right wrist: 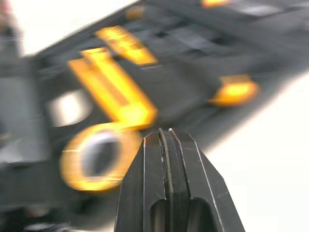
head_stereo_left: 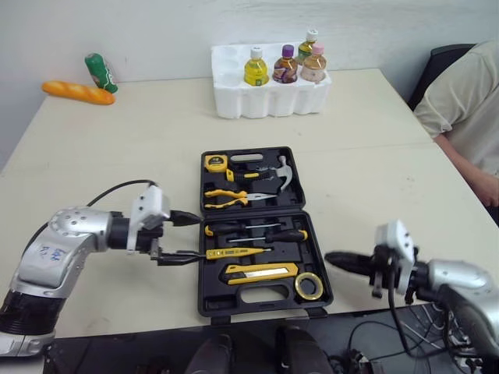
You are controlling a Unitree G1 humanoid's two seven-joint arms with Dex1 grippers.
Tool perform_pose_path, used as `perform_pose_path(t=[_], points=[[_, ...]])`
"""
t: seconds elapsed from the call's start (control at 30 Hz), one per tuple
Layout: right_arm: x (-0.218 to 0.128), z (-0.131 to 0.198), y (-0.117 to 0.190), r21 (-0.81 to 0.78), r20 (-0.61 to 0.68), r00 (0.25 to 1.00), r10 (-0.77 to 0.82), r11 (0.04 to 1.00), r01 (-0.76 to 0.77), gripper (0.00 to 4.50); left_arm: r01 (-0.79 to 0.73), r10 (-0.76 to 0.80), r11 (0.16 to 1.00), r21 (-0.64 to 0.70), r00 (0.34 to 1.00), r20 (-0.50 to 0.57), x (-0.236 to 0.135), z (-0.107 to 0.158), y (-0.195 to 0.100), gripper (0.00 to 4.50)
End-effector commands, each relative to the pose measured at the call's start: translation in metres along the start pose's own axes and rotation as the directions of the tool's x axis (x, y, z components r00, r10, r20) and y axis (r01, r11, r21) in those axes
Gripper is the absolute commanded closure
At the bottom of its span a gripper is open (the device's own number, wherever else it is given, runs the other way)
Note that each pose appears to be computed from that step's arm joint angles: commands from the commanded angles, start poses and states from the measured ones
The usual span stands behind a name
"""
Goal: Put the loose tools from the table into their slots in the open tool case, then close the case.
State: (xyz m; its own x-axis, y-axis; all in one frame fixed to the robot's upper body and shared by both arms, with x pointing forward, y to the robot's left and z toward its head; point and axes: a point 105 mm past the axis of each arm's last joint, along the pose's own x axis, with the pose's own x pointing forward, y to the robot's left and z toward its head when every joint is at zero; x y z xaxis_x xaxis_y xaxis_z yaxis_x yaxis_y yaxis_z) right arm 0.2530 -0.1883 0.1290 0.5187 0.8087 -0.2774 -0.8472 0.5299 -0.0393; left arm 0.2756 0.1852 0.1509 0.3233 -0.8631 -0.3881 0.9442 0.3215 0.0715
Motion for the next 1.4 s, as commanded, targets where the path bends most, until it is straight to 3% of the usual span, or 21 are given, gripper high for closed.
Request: perform_pose_path(t=[0.03, 0.1, 0.33, 0.47, 0.73, 1.07, 1.4], points=[[-0.007, -0.001, -0.044, -0.032, -0.072, 0.968, -0.24, 0.971, 0.238, 4.5, -0.166, 0.166, 0.986, 0.015, 0.986, -0.006, -0.027, -0.007, 0.021, 0.62], [-0.006, -0.005, -0.066, -0.034, -0.112, 0.934, -0.34, 0.94, 0.339, 4.5, -0.21, 0.21, 0.978, 0.008, 0.977, -0.023, -0.032, -0.015, 0.028, 1.31], [0.036, 0.01, -0.069, -0.082, -0.103, 0.958, -0.267, 0.962, 0.26, 4.5, -0.24, 0.24, 0.971, 0.023, 0.969, -0.048, -0.011, -0.027, 0.042, 4.47], [0.069, 0.019, -0.062, -0.135, -0.11, 0.973, -0.201, 0.973, 0.186, 4.5, -0.26, 0.261, 0.965, 0.025, 0.965, -0.023, 0.013, -0.026, 0.051, 4.47], [0.095, 0.038, -0.054, -0.145, -0.072, 0.986, -0.153, 0.979, 0.141, 4.5, -0.239, 0.239, 0.971, 0.026, 0.971, -0.003, 0.039, -0.021, 0.051, 4.47], [0.095, 0.04, -0.052, -0.158, -0.083, 0.985, -0.152, 0.978, 0.137, 4.5, -0.199, 0.197, 0.98, 0.028, 0.978, 0.061, 0.066, 0.001, 0.05, 4.47], [0.088, 0.04, -0.058, -0.182, -0.09, 0.977, -0.194, 0.968, 0.175, 4.5, -0.236, 0.235, 0.971, 0.037, 0.971, 0.039, 0.069, -0.002, 0.059, 4.47]])
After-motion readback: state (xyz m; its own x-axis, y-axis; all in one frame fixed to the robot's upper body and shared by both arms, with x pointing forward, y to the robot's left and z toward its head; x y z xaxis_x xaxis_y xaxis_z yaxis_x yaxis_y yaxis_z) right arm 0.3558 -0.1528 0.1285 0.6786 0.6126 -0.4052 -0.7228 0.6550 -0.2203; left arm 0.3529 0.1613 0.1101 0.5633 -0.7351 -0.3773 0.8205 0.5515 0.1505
